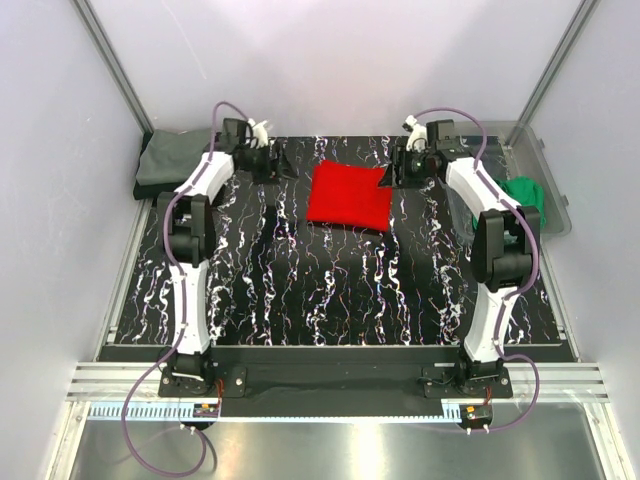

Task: Fold and stack the t-shirts
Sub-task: Fold the tshirt

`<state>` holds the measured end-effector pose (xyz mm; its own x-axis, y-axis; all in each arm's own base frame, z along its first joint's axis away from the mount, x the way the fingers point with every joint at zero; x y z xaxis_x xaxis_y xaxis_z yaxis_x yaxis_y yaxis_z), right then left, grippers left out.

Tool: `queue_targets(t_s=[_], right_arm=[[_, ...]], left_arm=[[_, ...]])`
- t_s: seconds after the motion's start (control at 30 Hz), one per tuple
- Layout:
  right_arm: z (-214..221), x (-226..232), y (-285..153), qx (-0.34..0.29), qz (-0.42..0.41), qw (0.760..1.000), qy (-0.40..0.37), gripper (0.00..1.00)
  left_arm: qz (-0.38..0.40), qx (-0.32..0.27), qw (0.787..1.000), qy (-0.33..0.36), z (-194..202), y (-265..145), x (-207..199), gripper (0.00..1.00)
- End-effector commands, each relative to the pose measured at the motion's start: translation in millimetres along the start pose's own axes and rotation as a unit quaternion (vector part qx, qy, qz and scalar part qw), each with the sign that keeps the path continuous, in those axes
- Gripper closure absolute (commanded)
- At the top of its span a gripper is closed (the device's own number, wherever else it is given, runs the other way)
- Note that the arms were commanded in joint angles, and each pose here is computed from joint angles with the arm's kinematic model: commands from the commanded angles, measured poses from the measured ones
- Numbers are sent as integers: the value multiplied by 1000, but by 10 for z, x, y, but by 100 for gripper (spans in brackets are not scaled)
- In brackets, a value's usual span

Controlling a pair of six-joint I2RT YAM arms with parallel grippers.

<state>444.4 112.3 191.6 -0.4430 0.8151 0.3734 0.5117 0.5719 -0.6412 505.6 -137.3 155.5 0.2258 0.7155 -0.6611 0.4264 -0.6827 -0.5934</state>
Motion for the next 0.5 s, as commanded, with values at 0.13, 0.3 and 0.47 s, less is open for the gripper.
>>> queue_targets(t_s=[0.13,0.3,0.47], right_arm=[[183,134,275,39,-34,999,-14,41],[282,15,430,58,-21,998,-14,41],[377,-52,528,75,-21,997,-15,41]], left_arm=[[91,38,991,-93,223,112,81,14],[131,52,984,-112,269,380,160,12],[145,64,982,-101,338,681,133,12]])
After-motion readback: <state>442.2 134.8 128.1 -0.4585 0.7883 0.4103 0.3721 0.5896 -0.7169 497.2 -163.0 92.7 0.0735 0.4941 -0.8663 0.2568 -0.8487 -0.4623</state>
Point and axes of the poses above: each gripper's point midway between its finger pads, its own y axis out along the fingers, its own x axis along the line the jaws close on, z = x × y, the point moved 8 cm from there along -y, back along the fingers, and after that the axes turned 8 degrees about -y, right-handed, at the moved point
